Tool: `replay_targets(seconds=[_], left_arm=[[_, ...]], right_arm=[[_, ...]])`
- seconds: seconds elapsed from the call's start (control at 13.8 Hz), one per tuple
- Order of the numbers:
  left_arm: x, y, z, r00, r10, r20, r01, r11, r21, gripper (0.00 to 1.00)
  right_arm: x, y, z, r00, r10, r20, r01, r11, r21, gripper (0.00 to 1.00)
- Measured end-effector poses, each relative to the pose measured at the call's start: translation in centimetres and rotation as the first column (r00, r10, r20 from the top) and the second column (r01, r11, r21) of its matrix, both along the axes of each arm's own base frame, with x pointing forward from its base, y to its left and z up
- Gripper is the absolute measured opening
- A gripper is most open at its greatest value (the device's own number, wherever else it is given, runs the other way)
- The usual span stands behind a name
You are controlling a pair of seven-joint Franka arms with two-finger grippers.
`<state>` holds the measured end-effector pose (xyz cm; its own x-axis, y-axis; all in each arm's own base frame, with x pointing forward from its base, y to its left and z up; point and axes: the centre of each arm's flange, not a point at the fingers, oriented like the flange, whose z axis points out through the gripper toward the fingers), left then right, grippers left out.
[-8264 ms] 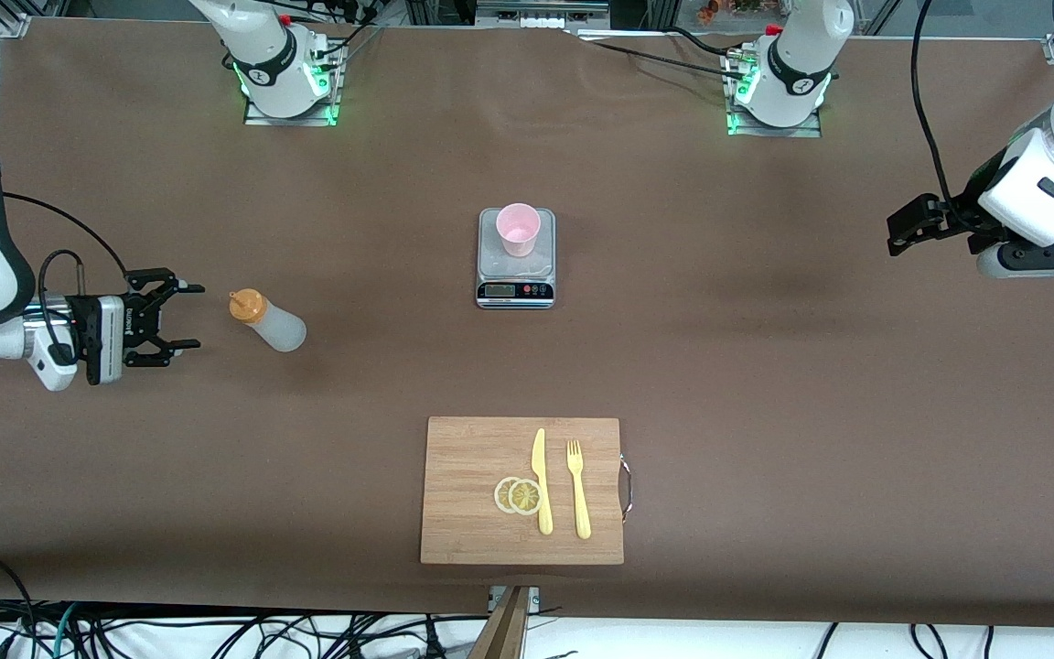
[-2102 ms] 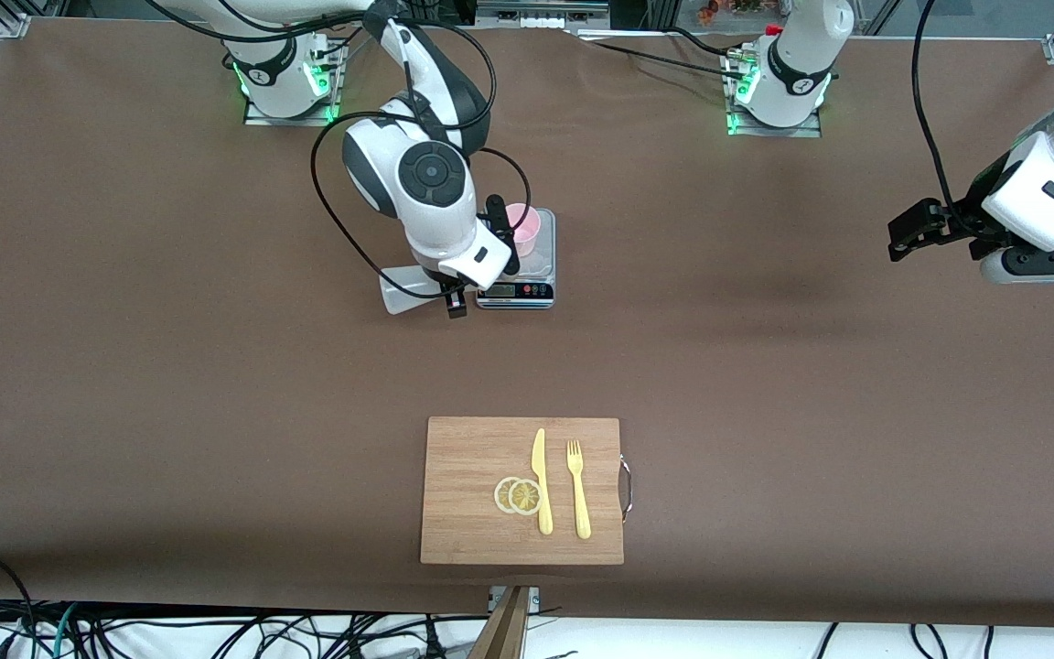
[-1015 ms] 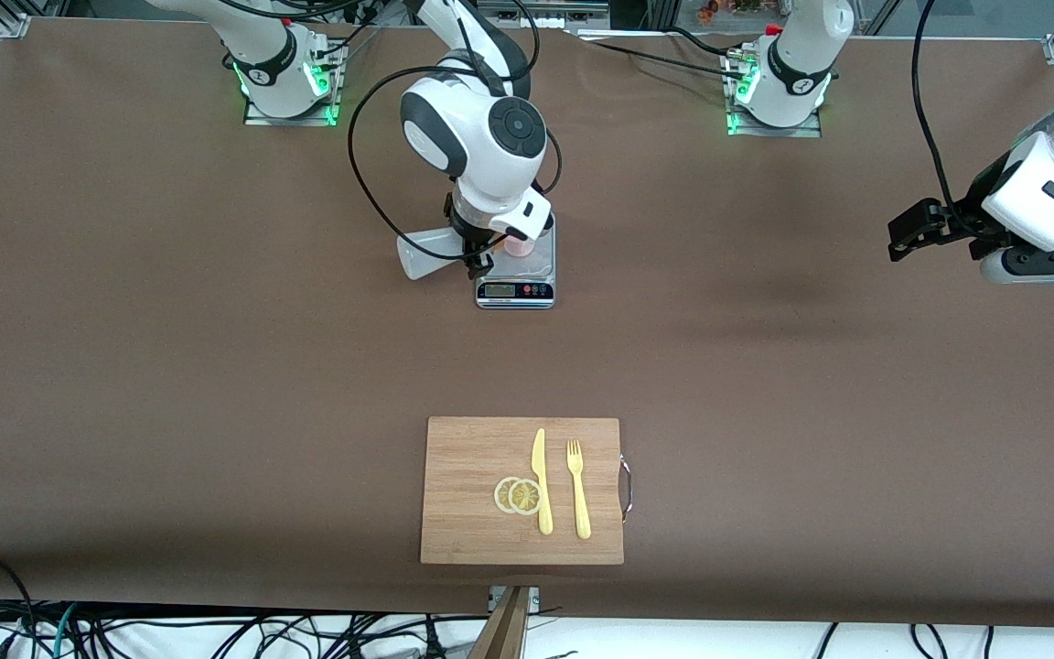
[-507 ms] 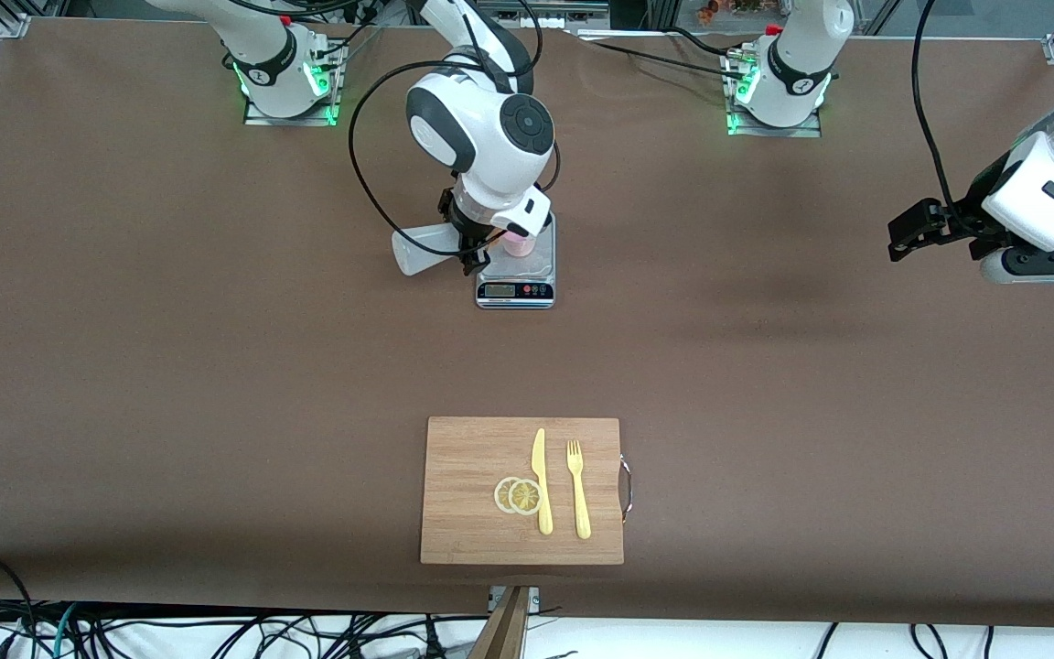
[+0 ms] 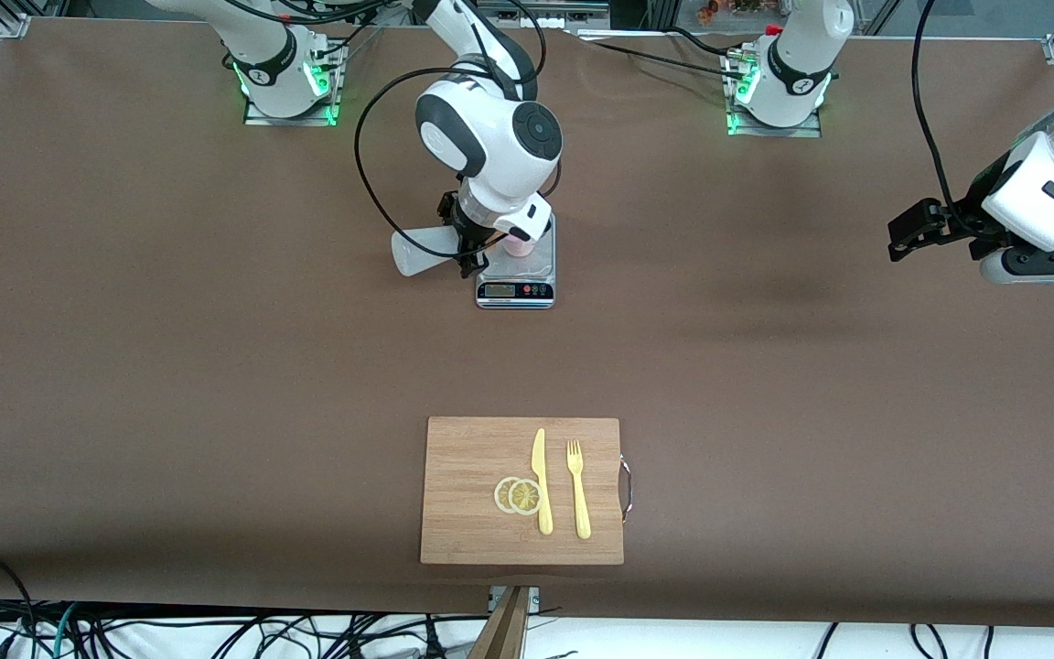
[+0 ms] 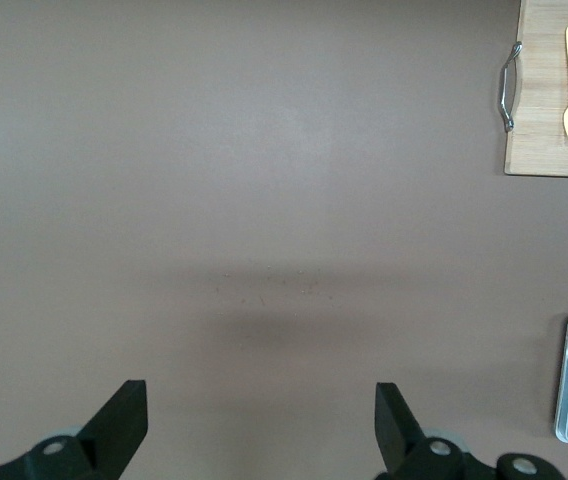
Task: Add sauce to pink cup with both arms
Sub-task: 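Tilt the bottle nozzle over the pink cup with the right gripper, then carry the squeeze bottle back to its spot with the right gripper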
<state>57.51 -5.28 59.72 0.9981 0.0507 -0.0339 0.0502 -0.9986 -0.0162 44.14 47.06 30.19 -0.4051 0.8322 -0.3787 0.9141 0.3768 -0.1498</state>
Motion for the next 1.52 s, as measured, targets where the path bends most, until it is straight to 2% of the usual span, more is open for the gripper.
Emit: replay_targets(seconds=[0.72, 0.87, 1.01, 1.23, 1.52], left_arm=[[0.0, 0.0, 0.0, 1.0, 0.0, 0.0, 0.0, 1.0, 0.0, 1.0], [0.0, 0.0, 0.0, 1.0, 0.0, 0.0, 0.0, 1.0, 0.0, 1.0], [0.0, 0.0, 0.0, 1.0, 0.0, 0.0, 0.0, 1.0, 0.0, 1.0], [0.0, 0.0, 0.0, 1.0, 0.0, 0.0, 0.0, 1.0, 0.0, 1.0], [0.0, 0.0, 0.0, 1.0, 0.0, 0.0, 0.0, 1.0, 0.0, 1.0]], right_arm=[[0.7, -0.4, 0.9, 1.0, 0.006, 0.001, -0.006, 1.0, 0.009, 0.2], [1.1, -0.6, 1.2, 1.0, 0.001, -0.021, -0.001, 0.999, 0.032, 0.2], [2.0, -1.3, 1.9, 0.999, -0.007, -0.046, 0.01, 0.997, 0.072, 0.2], [4.3, -3.3, 3.7, 0.996, -0.006, -0.093, 0.022, 0.985, 0.169, 0.2], [8.2, -7.2, 5.1, 0.989, -0.001, -0.145, 0.046, 0.951, 0.306, 0.2]])
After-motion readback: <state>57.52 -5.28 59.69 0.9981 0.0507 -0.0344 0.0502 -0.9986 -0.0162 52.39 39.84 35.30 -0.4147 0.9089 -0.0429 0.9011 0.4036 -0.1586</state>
